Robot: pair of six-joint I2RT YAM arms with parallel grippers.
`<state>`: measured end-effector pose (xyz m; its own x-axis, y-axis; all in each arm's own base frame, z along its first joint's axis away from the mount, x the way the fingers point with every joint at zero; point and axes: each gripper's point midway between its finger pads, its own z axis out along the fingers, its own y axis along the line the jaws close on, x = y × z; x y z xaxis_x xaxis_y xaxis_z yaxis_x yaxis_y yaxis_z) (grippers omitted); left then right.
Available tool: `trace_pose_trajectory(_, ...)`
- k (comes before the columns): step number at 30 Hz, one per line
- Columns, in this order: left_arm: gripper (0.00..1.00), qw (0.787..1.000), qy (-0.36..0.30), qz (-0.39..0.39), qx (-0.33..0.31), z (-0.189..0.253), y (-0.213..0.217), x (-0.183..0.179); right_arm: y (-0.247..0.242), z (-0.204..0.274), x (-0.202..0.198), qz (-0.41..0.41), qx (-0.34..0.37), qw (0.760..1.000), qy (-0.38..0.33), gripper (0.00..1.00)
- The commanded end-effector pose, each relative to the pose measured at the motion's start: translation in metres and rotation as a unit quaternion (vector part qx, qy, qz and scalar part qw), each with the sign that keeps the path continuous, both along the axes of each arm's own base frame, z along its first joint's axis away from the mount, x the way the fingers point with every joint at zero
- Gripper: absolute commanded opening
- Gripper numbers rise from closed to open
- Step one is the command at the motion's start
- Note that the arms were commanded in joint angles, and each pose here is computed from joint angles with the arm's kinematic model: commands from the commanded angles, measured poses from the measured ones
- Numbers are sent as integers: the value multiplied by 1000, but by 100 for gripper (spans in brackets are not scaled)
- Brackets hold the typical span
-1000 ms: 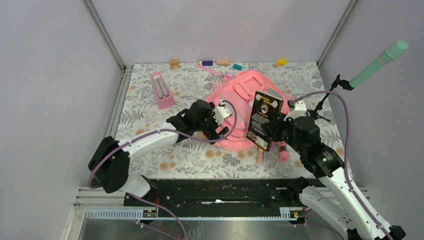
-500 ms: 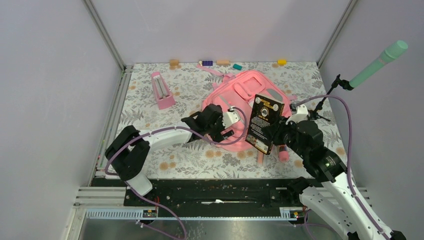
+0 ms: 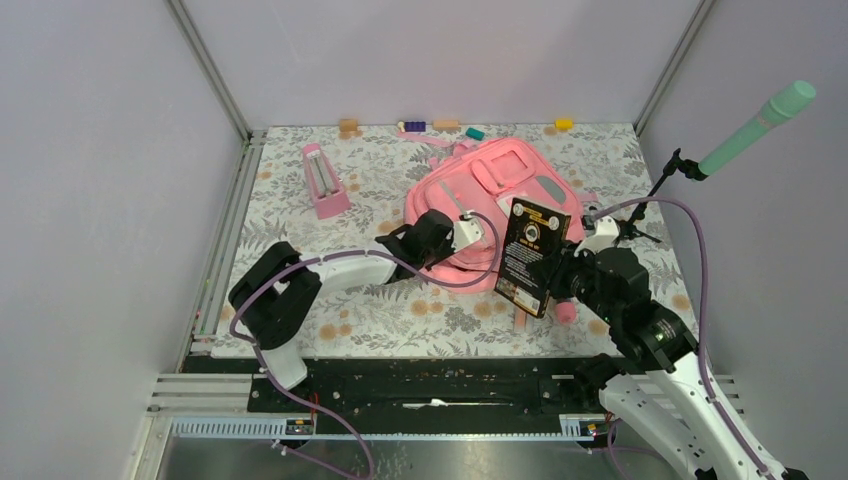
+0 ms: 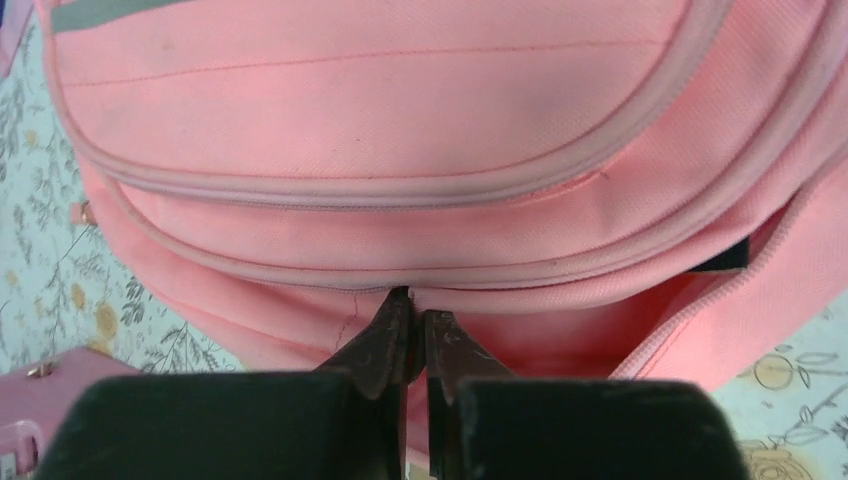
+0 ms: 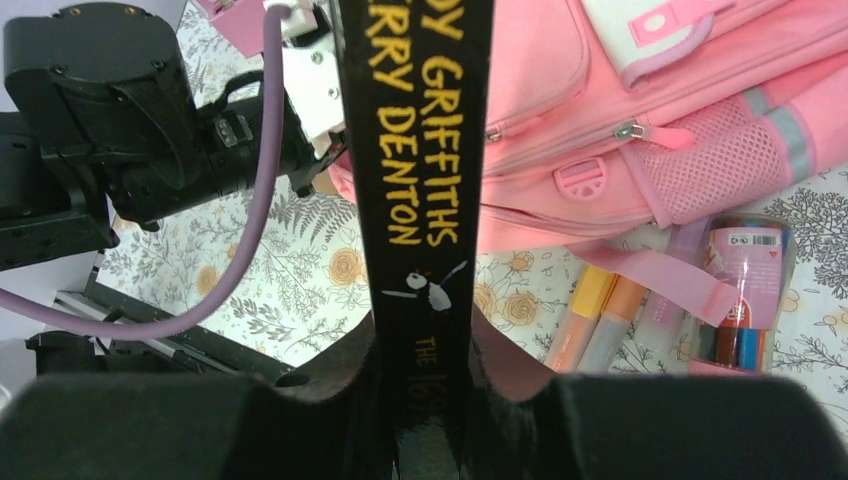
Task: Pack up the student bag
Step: Place the book in the student bag.
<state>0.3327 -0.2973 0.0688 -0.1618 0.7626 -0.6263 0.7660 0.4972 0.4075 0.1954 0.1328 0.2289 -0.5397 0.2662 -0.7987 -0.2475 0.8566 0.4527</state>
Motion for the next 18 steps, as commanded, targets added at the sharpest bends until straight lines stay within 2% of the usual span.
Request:
trace_pose_trajectory(1,0,994,-62,85,-24,32,5,36,-2,10,5,-13,12,1000,-21,0)
trace_pose_trajectory(6,0,986,-59,151,-40,45,19,45,-3,-8,7,-19,1,1000,0,0)
trace_pose_trajectory(11,0,976,-36,197,-87,68,23,51,-2,-18,7,-17,-5,1000,13,0)
trace_pose_trajectory(18,0,964,-4,195,-179,124,7,42,13,-24,-1,16,17,999,39,0)
